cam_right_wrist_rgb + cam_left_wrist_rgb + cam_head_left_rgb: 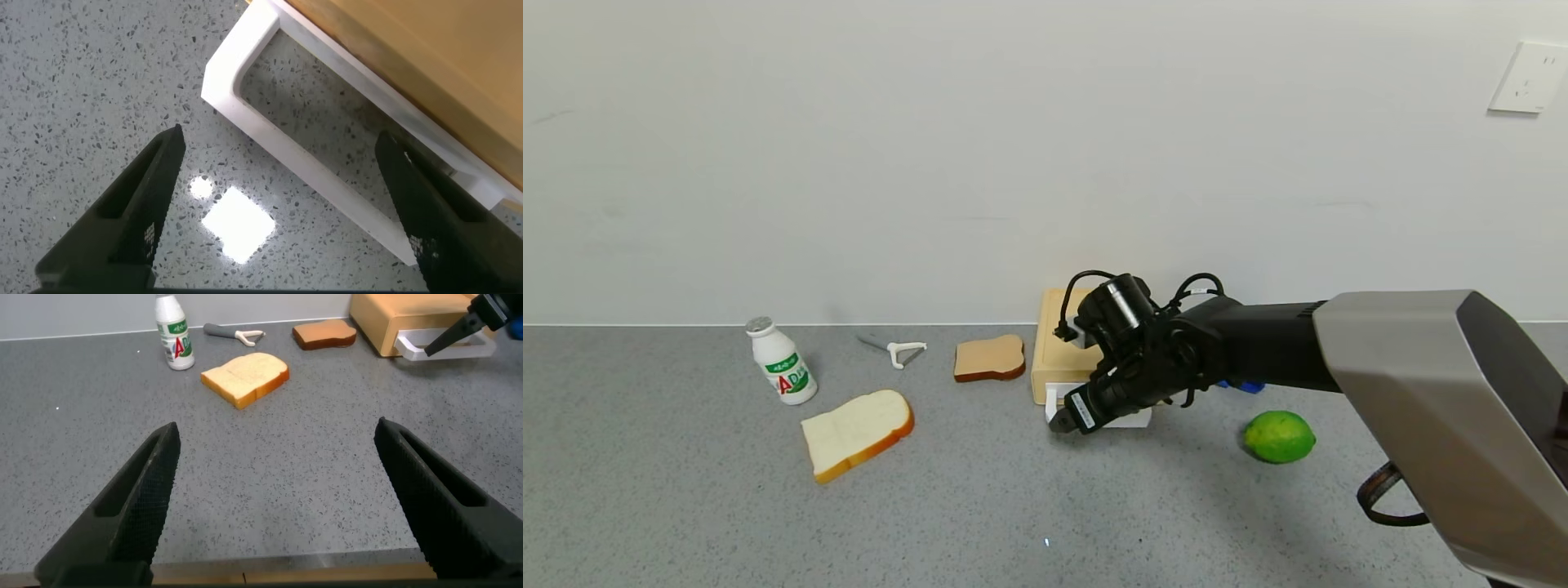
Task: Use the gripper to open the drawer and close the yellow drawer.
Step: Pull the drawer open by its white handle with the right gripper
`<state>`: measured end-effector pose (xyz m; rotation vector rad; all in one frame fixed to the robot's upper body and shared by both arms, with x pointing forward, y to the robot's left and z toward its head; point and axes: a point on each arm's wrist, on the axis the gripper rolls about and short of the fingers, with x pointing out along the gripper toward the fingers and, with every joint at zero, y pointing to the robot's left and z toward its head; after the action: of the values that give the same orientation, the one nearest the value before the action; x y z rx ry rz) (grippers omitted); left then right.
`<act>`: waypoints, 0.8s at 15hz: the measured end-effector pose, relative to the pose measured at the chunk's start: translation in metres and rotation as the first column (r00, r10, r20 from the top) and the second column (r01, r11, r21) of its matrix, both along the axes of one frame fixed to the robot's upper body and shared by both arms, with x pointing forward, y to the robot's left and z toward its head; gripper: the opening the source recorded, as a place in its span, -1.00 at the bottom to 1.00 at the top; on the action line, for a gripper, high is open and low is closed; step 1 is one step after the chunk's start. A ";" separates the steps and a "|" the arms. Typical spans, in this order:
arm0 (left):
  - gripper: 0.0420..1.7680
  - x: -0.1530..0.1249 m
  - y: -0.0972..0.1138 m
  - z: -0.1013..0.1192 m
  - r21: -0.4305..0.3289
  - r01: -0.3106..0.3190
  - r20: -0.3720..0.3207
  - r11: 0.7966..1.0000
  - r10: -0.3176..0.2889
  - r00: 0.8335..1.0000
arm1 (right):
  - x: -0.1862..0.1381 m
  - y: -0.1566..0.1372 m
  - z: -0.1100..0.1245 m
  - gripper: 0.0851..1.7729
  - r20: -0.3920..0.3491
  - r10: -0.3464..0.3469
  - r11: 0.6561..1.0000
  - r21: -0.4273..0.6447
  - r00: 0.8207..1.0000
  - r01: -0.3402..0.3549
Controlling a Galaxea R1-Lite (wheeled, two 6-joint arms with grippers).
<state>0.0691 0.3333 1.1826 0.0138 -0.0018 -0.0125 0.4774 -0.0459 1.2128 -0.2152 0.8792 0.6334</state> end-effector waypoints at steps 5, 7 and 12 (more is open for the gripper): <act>0.94 0.000 0.000 0.000 0.000 0.000 0.000 1.000 0.000 1.000 | 0.002 0.001 -0.006 0.93 0.003 -0.021 1.000 -0.013 1.000 0.021; 0.94 0.000 0.000 0.000 0.000 0.000 0.000 1.000 0.000 1.000 | 0.001 0.002 -0.008 0.93 -0.013 -0.034 0.999 -0.011 0.999 0.034; 0.94 0.000 0.000 0.000 0.000 0.000 0.000 1.000 0.000 1.000 | -0.005 0.004 -0.013 0.93 -0.067 -0.043 0.999 -0.036 0.997 0.041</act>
<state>0.0691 0.3333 1.1826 0.0134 -0.0018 -0.0125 0.4725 -0.0424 1.1997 -0.2071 0.9584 0.5892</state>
